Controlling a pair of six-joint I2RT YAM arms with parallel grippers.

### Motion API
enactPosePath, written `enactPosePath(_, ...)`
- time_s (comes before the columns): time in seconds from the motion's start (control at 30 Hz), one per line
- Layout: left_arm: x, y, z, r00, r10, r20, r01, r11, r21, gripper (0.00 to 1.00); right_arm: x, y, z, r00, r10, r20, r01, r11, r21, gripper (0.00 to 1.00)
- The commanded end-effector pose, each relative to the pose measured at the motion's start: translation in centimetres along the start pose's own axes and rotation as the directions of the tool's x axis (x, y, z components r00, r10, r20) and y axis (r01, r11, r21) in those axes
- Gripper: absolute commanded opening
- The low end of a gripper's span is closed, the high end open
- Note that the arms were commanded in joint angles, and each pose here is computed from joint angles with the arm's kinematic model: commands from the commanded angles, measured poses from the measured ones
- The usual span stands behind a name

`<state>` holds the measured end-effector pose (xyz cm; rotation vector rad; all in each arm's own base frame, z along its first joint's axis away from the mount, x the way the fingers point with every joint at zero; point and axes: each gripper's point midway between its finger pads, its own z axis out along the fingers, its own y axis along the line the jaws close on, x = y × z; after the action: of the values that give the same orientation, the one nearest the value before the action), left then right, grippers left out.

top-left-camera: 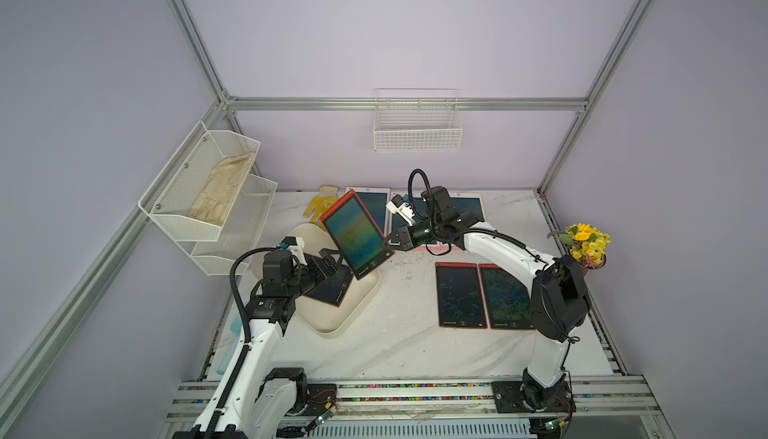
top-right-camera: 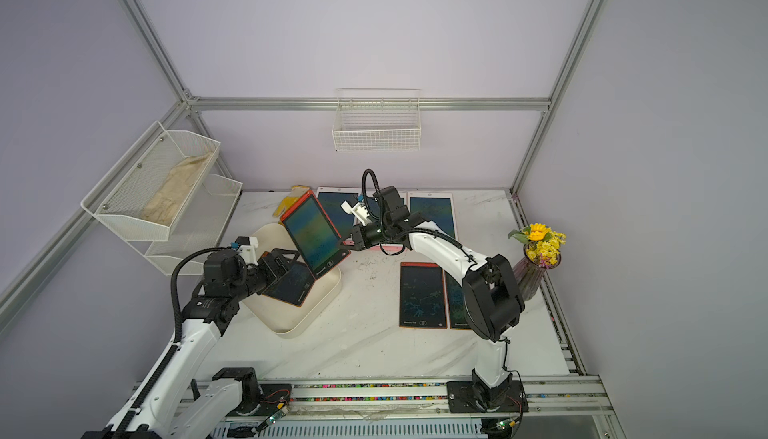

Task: Take out the writing tablet from the storage box
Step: Pick up the writing tablet from the storage box.

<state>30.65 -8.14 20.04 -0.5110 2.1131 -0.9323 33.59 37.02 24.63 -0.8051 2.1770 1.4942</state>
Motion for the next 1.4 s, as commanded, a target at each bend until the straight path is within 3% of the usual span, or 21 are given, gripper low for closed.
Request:
enactPosePath(0.0, -1.9, -5.7, 0.1, 0.994, 0.096, 0.05, -0.103, 0.982, 0.16, 1.0, -2.2, 3.6, -3.5, 0.991, -0.092, 0.095, 0.102, 0.99, -0.096, 0.0)
enactPosePath(0.33, -1.8, -9.4, 0.9, 0.988, 0.115, 0.103, -0.146, 0.913, 0.381, 1.0, -1.4, 4.4, -5.3, 0.992, -0.088, 0.092, 0.102, 0.981, -0.163, 0.0)
enactPosePath(0.9, -1.7, -10.8, 2.3, 0.976, 0.191, 0.107, -0.219, 0.866, 0.449, 1.0, -1.2, 3.5, -4.8, 0.994, -0.062, 0.087, 0.078, 0.976, -0.203, 0.0)
enactPosePath(0.93, -1.8, -10.9, 2.5, 0.976, 0.194, 0.104, -0.22, 0.862, 0.456, 0.99, -1.2, 3.3, -4.6, 0.994, -0.058, 0.087, 0.075, 0.978, -0.195, 0.0)
enactPosePath(1.1, -1.8, -11.4, 3.4, 0.975, 0.209, 0.079, -0.221, 0.849, 0.48, 0.75, -1.3, 2.0, -4.2, 0.995, -0.033, 0.09, 0.047, 0.985, -0.164, 0.0)
enactPosePath(1.37, -2.0, -12.1, 4.2, 0.971, 0.23, 0.065, -0.23, 0.823, 0.52, 0.56, -1.8, 1.3, -4.3, 0.994, -0.021, 0.106, 0.036, 0.99, -0.139, 0.0)
